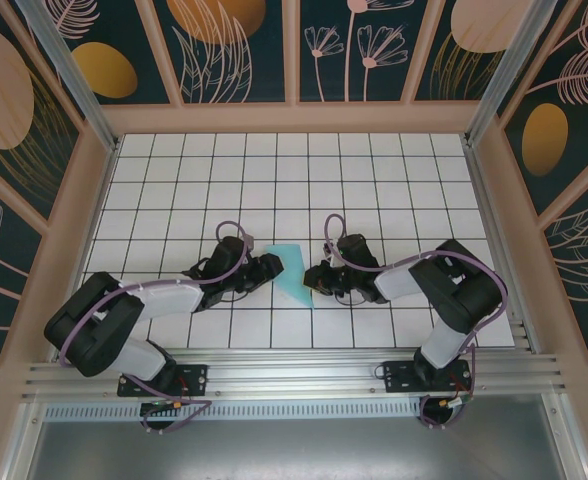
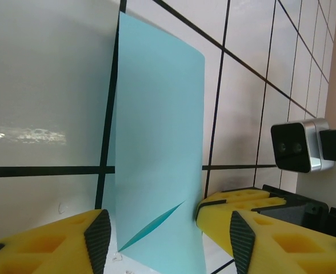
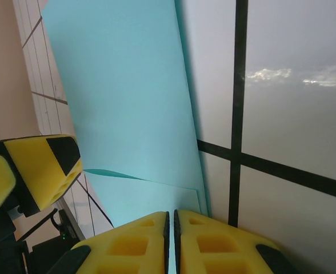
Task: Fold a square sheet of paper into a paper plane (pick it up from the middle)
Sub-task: Perform the fifth fold on the wing at the bottom-center of the table.
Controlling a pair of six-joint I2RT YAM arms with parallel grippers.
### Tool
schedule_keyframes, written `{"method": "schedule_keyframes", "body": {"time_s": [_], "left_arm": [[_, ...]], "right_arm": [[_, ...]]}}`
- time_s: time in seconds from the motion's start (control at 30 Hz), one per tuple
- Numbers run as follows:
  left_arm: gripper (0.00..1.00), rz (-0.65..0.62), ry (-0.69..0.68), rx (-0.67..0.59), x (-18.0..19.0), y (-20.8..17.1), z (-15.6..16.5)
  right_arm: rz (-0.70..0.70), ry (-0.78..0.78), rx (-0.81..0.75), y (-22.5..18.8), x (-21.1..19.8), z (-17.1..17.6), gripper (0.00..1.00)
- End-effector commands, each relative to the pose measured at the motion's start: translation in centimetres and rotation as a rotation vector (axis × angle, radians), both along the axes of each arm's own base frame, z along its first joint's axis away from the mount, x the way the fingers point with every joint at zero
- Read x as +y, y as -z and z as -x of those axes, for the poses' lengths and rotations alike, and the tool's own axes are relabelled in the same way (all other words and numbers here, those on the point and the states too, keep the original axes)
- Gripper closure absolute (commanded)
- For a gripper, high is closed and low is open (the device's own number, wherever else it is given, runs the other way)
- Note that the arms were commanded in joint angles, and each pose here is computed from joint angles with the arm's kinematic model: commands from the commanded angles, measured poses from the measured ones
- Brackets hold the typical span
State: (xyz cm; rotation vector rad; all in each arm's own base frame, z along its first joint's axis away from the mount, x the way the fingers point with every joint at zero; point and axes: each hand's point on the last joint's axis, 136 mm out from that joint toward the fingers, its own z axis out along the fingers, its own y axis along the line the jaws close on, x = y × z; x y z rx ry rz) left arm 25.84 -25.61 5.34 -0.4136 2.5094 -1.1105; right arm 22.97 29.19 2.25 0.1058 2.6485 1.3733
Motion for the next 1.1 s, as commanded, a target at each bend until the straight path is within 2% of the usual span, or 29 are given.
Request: {"method": "schedule_keyframes", "body": {"time_s": [0.0, 0.57, 0.7, 0.9, 1.07], "left_arm": [[0.38, -0.013, -0.038, -0.005, 0.8, -0.1, 0.2], [0.40, 0.039, 0.021, 0.038, -0.9, 0.9, 0.4], [0.46, 0.099, 0.062, 0.032, -2.0, 0.4, 0.6], [0.56, 0.104, 0.063, 0.023, -2.3, 0.0, 0.2], [0.68, 0.098, 0.063, 0.021, -2.4, 0.0, -0.1]], "right_arm": [[0.058, 0.031, 0.043, 2.2, -1.1, 0.5, 0.85], [0.080, 0.056, 0.064, 3.1, -1.6, 0.6, 0.85], [0.082, 0.058, 0.066, 3.2, -1.7, 0.6, 0.85], [0.080, 0.067, 0.065, 3.2, -1.7, 0.6, 0.85], [0.066, 0.067, 0.048, 2.6, -1.5, 0.4, 0.85]]}}
